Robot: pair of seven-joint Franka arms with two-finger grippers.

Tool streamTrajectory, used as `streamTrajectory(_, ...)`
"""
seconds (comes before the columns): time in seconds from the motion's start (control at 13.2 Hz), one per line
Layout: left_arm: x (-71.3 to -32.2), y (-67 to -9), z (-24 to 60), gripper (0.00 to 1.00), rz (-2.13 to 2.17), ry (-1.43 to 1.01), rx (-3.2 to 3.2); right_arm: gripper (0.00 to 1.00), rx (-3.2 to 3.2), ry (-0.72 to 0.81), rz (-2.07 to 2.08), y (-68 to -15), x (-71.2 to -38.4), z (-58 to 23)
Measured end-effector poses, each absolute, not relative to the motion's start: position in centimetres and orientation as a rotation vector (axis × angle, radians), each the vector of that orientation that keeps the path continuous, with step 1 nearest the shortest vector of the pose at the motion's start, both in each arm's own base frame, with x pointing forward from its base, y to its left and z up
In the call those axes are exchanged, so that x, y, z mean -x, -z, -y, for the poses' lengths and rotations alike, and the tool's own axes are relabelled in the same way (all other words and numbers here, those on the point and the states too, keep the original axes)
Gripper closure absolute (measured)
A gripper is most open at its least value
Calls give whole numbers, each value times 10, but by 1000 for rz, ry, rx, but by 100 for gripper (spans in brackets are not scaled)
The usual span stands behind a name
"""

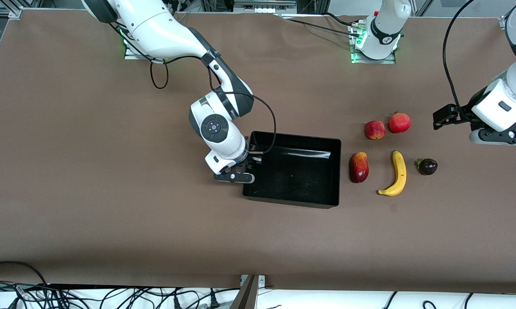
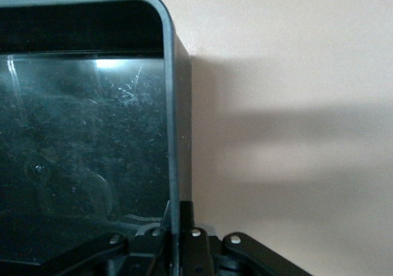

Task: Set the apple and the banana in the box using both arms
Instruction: 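Slide the black box with the right gripper toward the fruit, then release the box with the right gripper while the left gripper reaches the apple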

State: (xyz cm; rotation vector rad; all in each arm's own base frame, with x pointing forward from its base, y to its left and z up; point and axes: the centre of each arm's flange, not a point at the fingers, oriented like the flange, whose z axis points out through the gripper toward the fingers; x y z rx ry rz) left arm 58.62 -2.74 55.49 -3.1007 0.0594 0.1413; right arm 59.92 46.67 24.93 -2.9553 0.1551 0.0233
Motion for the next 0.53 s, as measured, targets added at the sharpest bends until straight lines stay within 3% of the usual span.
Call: streamTrajectory(0.53,-573,-443,42,0,-100,-651,3016,95,2962,-17,-120,-234,-584,-487)
